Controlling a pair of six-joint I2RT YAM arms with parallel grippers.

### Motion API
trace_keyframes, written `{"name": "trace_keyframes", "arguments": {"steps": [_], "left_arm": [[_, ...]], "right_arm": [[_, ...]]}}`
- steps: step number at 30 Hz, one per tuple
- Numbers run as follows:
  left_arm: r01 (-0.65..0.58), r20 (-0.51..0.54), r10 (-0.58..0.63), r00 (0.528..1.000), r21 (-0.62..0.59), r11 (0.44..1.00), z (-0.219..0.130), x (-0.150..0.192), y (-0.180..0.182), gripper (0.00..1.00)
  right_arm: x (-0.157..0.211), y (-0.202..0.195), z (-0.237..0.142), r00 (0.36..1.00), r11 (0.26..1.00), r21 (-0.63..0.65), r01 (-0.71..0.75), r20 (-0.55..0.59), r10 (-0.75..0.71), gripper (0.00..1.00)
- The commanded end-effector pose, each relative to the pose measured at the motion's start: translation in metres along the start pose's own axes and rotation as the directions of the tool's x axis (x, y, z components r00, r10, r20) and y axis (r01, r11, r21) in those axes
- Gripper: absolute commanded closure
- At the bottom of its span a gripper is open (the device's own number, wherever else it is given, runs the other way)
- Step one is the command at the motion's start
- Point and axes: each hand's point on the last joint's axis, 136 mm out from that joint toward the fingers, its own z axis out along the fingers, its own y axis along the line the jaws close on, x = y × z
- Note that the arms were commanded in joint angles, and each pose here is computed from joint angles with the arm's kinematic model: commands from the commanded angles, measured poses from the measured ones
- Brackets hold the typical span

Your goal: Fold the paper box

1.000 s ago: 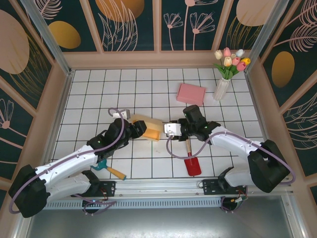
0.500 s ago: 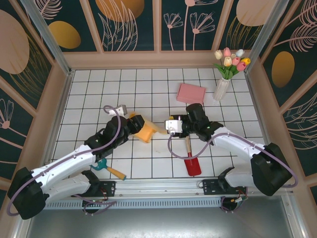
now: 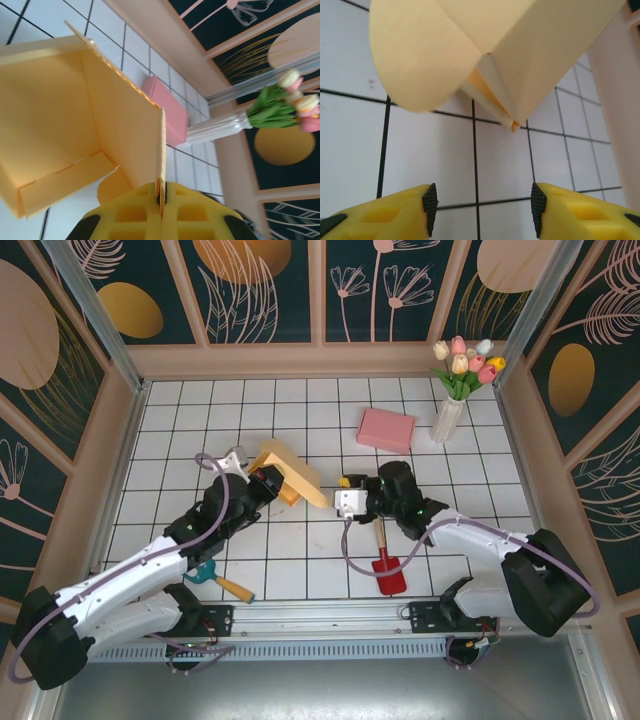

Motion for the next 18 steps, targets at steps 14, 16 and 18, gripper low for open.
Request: {"name": "trace_keyframes", "arguments": {"steps": [14, 16, 18], "left_arm": [[0.065, -0.015, -0.064, 0.998, 0.073, 0.995, -0.021, -0.003, -0.014, 1.00], [0.071, -0.023, -0.069, 0.997, 0.079, 0.994, -0.020, -0.002, -0.015, 1.00], [0.071, -0.030, -0.069, 0.997, 0.083, 0.994, -0.020, -0.001, -0.017, 1.00]], "right_arm": [[-0.058, -0.039, -0.005, 0.970, 0.966, 0.259, 0.003, 0.235, -0.065, 0.46], [-0.065, -0.038, -0.002, 0.964, 0.967, 0.255, 0.005, 0.254, -0.073, 0.46], [-0.075, -0.039, -0.002, 0.954, 0.966, 0.257, -0.001, 0.290, -0.076, 0.46]]}}
